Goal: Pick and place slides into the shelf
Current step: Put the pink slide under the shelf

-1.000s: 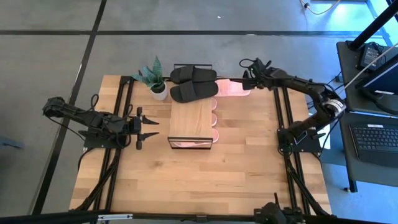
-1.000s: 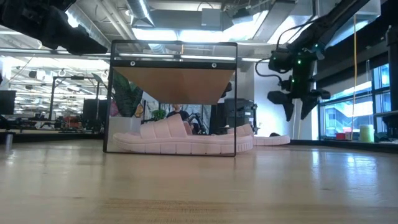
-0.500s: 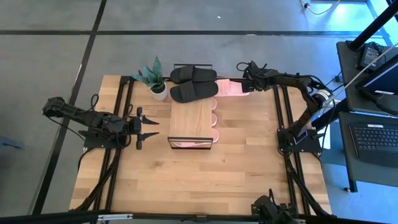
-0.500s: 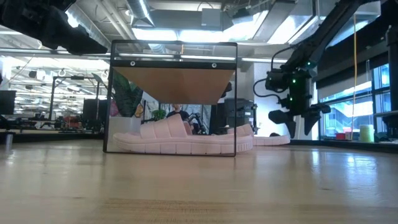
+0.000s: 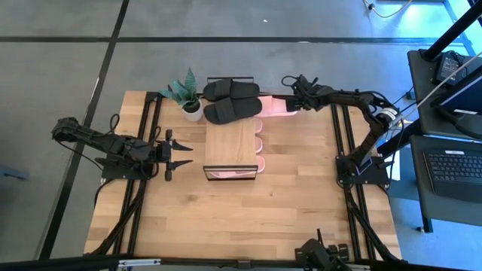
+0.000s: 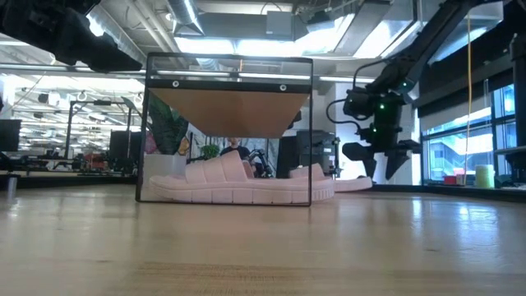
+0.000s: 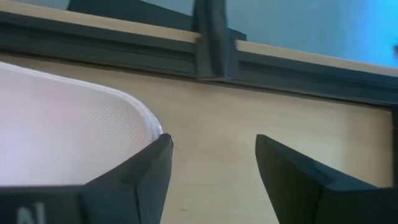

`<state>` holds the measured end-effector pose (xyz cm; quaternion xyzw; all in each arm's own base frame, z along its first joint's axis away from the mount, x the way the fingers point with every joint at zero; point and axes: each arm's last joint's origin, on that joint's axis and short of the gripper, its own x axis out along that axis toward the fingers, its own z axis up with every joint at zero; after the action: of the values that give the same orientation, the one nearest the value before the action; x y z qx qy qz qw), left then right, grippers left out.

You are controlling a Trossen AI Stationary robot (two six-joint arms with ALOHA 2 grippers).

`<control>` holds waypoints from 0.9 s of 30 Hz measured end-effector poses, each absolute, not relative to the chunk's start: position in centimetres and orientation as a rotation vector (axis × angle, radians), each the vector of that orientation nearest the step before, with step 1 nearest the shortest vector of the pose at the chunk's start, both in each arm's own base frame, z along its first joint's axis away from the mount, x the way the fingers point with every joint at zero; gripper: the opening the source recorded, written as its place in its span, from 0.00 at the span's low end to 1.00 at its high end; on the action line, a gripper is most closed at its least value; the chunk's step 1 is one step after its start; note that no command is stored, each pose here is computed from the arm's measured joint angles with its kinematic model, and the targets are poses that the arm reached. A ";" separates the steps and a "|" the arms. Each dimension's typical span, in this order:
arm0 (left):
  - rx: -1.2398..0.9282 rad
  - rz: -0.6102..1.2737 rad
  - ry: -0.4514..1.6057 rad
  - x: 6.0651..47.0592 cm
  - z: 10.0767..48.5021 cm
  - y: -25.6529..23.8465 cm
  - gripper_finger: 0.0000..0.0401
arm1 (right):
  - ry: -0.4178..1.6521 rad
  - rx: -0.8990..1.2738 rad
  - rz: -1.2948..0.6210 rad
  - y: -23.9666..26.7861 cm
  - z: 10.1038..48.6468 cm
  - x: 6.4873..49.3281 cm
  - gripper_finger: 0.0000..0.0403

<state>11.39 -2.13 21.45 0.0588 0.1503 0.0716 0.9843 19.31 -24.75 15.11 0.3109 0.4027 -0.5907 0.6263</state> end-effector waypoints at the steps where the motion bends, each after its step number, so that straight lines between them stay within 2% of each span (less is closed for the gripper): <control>1: 0.118 0.144 0.302 11.4 21.4 -2.1 0.46 | 0.918 0.710 -1.349 -24.7 15.1 19.5 0.57; 27: 0.118 0.144 0.302 11.4 21.4 -2.1 0.46 | 0.791 0.671 -1.283 -23.8 15.6 22.1 0.57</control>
<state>11.39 -2.13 21.45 0.0587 0.1504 0.0716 0.9843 22.12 -23.79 15.65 0.2986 0.3522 -0.5714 0.6785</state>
